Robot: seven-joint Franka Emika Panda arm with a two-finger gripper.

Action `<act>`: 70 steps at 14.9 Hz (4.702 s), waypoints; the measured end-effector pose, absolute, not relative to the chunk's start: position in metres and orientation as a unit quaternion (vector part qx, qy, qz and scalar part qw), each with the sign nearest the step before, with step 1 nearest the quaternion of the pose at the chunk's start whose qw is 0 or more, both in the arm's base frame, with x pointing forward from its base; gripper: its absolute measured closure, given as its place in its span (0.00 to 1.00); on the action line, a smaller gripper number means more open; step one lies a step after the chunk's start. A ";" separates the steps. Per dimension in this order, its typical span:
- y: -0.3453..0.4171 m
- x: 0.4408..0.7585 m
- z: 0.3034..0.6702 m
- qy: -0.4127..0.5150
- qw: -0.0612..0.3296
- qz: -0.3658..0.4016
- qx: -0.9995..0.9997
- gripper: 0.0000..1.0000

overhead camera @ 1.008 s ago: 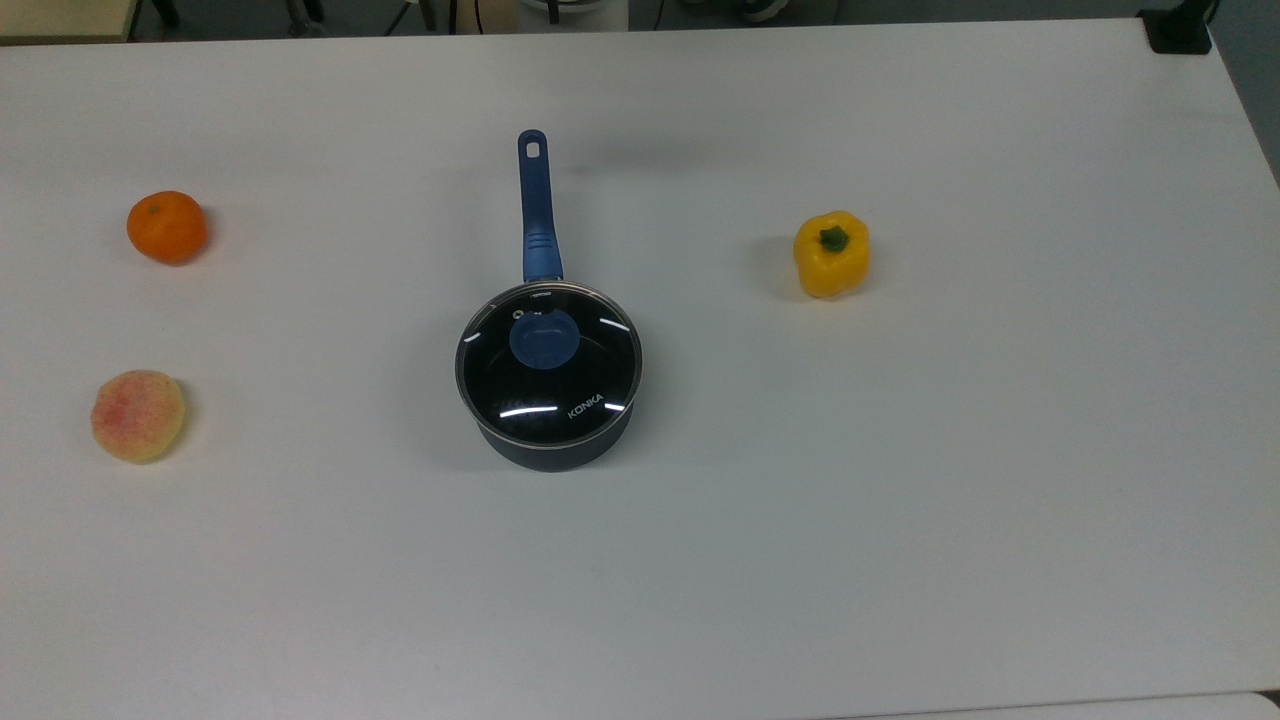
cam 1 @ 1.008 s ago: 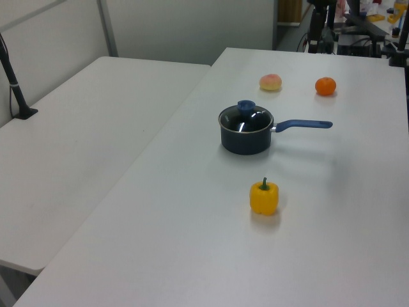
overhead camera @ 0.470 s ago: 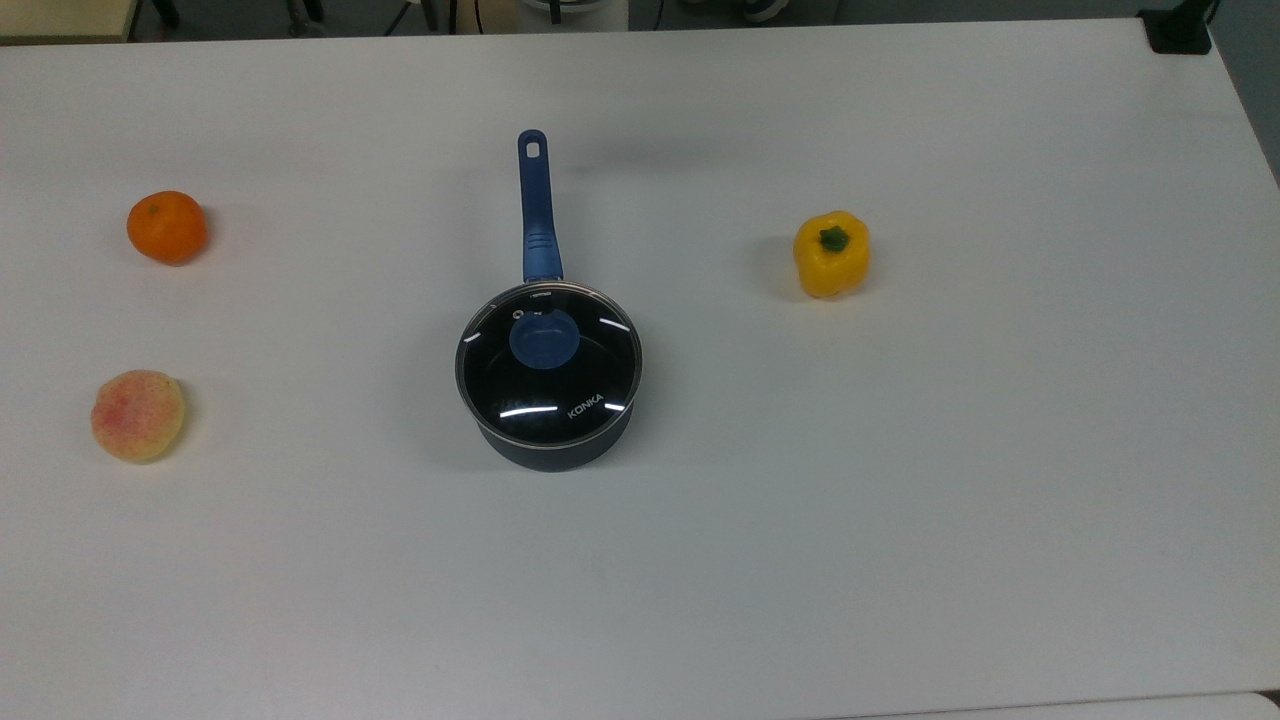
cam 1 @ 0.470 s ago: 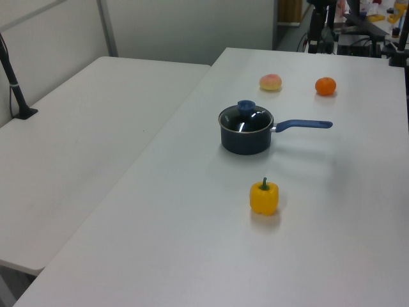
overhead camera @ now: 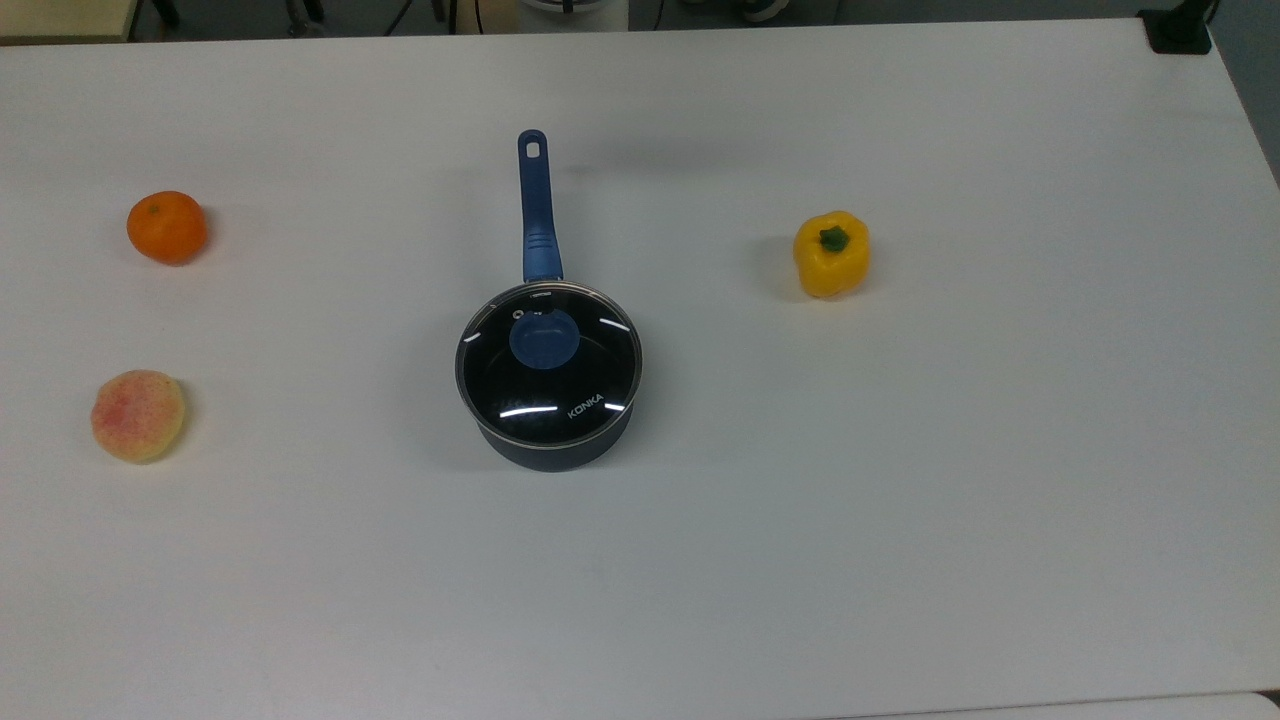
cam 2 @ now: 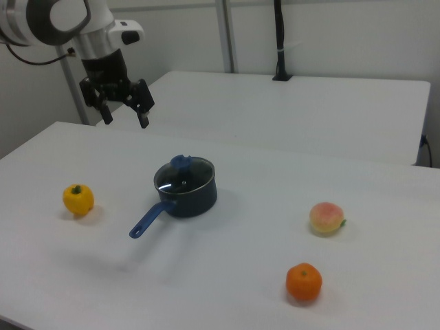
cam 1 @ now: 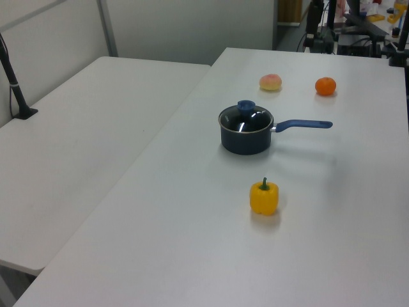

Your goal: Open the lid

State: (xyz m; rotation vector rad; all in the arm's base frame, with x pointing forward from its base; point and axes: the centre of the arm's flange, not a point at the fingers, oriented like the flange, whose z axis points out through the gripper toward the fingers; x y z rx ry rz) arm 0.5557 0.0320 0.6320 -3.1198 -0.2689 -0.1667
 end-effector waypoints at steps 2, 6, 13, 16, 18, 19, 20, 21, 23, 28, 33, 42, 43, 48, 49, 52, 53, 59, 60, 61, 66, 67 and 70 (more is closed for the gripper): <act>0.034 0.569 0.632 -0.086 0.001 -0.049 -0.995 0.00; 0.038 0.608 0.608 -0.100 -0.005 -0.038 -0.994 0.00; 0.041 0.663 0.554 -0.099 -0.003 -0.073 -0.992 0.00; 0.043 0.676 0.535 -0.099 -0.005 -0.086 -0.991 0.00; 0.044 0.682 0.523 -0.099 -0.007 -0.090 -0.991 0.00; 0.045 0.685 0.517 -0.100 -0.007 -0.092 -0.991 0.00; 0.047 0.688 0.508 -0.101 -0.007 -0.091 -0.991 0.00; 0.049 0.691 0.496 -0.102 -0.008 -0.090 -0.991 0.00; 0.051 0.696 0.480 -0.104 -0.008 -0.091 -0.990 0.00; 0.053 0.699 0.454 -0.105 -0.009 -0.080 -0.991 0.00; 0.070 0.706 0.434 -0.117 -0.005 -0.090 -0.989 0.00; 0.070 0.708 0.414 -0.131 -0.029 -0.086 -0.987 0.15; 0.070 0.708 0.412 -0.132 -0.030 -0.084 -0.987 0.15; 0.077 0.707 0.410 -0.138 -0.030 -0.082 -0.987 0.39; 0.077 0.707 0.410 -0.138 -0.030 -0.082 -0.987 0.39; 0.077 0.707 0.412 -0.138 -0.030 -0.084 -0.986 0.39; 0.078 0.707 0.414 -0.138 -0.030 -0.086 -0.986 0.39; 0.077 0.701 0.454 -0.138 -0.029 -0.110 -0.984 0.39; 0.076 0.697 0.463 -0.137 -0.028 -0.108 -0.984 0.39; 0.075 0.691 0.473 -0.136 -0.028 -0.103 -0.985 0.39; 0.055 0.641 0.523 -0.140 -0.037 -0.077 -0.987 0.39; 0.050 0.629 0.530 -0.140 -0.039 -0.061 -0.987 0.39; 0.032 0.592 0.536 -0.149 -0.046 -0.005 -0.988 0.39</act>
